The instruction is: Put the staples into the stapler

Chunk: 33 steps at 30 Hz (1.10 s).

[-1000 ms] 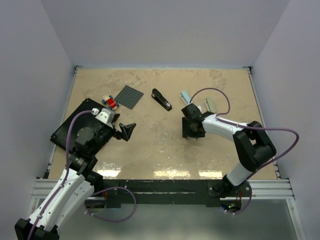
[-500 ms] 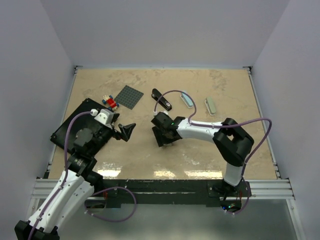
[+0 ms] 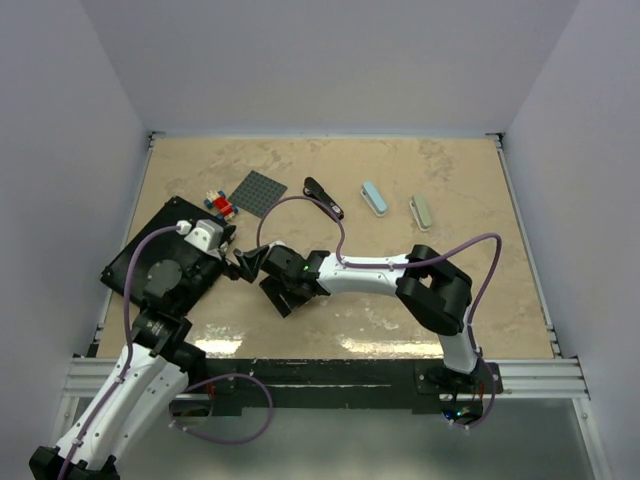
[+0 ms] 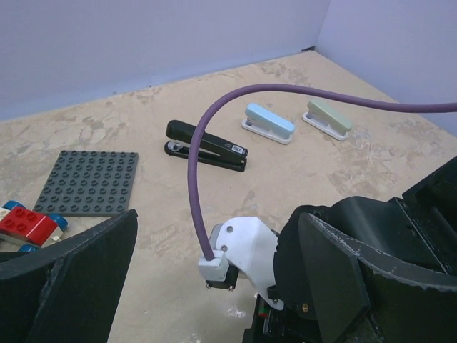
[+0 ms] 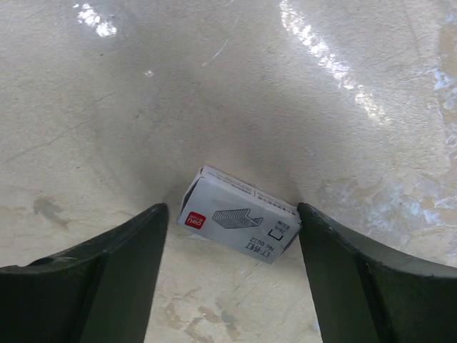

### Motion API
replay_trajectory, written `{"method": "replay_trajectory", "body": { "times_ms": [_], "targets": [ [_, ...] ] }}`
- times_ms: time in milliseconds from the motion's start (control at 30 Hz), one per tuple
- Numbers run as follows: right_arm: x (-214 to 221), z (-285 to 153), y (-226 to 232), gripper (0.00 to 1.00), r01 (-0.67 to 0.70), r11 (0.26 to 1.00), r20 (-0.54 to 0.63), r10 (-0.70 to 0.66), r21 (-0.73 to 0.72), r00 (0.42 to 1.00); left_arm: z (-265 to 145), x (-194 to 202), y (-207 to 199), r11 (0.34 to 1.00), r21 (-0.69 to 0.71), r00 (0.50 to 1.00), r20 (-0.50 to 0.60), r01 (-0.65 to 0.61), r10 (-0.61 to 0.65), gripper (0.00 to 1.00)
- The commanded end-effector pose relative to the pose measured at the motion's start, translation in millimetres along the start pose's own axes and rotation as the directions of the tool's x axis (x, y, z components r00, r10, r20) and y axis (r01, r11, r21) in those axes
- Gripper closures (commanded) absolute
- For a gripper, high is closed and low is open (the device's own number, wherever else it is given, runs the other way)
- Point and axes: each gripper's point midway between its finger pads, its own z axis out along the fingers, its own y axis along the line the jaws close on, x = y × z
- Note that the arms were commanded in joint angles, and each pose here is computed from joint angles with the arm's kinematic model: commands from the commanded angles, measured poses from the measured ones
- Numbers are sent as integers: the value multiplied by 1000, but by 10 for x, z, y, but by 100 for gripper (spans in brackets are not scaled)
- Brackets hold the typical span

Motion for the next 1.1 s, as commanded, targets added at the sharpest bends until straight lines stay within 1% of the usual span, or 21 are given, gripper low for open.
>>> {"method": "replay_trajectory", "body": {
  "times_ms": [0, 67, 167, 300, 333, 400, 433, 467, 533, 567, 633, 667, 700, 767, 833, 900, 933, 967, 1000, 1067],
  "targets": [
    [20, -32, 76, 20, 30, 999, -25, -30, -36, 999, -6, -146, -41, 999, 20, 998, 56, -36, 35, 0],
    [-52, -95, 85, 15, 39, 998, -3, -39, -41, 999, -17, -162, -8, 999, 1, 998, 55, -42, 42, 0],
    [-197, -257, 88, 11, 30, 998, 46, -28, -47, 999, -35, -169, 14, 999, -14, 998, 50, -46, 47, 0],
    [-381, -501, 7, 10, -9, 999, 115, 15, -54, 993, -39, -216, 42, 998, -35, 998, 38, -44, 46, 0],
    [-454, -631, -14, 10, -23, 997, 146, 33, -72, 989, -40, -199, 59, 998, -43, 999, 25, -42, 43, 0],
    [-492, -693, -149, 10, -73, 994, 169, 86, -81, 982, -20, -169, 87, 998, -59, 1000, 1, -28, 28, 0],
    [-577, -833, -243, 10, -104, 989, 201, 123, -106, 972, -30, -119, 116, 997, -79, 1000, -29, -13, 11, 0],
    [-494, -827, -305, 11, -128, 985, 188, 148, -116, 971, -24, -96, 121, 996, -88, 999, -42, 13, -17, 0],
    [-557, -910, -402, 12, -168, 972, 228, 203, -164, 952, -11, -8, 160, 992, -119, 995, -81, 51, -61, 0],
    [-507, -963, -532, 13, -210, 960, 235, 250, -182, 939, -5, 39, 163, 986, -137, 989, -93, 100, -113, 1],
    [-575, -1003, -647, 17, -248, 945, 283, 303, -215, 910, 11, 188, 169, 974, -165, 973, -144, 157, -181, 3],
    [-498, -1009, -663, 18, -269, 933, 277, 331, -239, 902, 24, 247, 152, 962, -176, 959, -157, 208, -236, 3],
    [-543, -1013, -661, 18, -275, 924, 299, 350, -266, 888, 41, 349, 146, 952, -190, 943, -189, 239, -274, 4],
    [-495, -959, -655, 20, -300, 900, 297, 393, -315, 870, 67, 521, 97, 925, -209, 902, -236, 316, -361, 4],
    [-477, -919, -669, 22, -337, 873, 288, 444, -353, 848, 78, 660, 48, 897, -226, 862, -267, 380, -432, 5],
    [-384, -845, -663, 24, -360, 846, 266, 479, -393, 836, 88, 856, 30, 876, -251, 823, -311, 411, -475, 5],
    [-331, -793, -703, 25, -385, 830, 258, 507, -402, 823, 93, 910, -10, 858, -256, 797, -325, 445, -510, 5],
    [-369, -803, -705, 26, -383, 820, 274, 520, -424, 809, 97, 1009, -23, 845, -272, 771, -349, 460, -532, 6],
    [-348, -803, -699, 27, -385, 810, 267, 529, -442, 806, 90, 1099, -62, 835, -276, 749, -369, 477, -550, 6],
    [-304, -771, -733, 28, -404, 785, 266, 562, -470, 783, 80, 1293, -82, 796, -329, 686, -404, 508, -605, 7]
  ]
}}
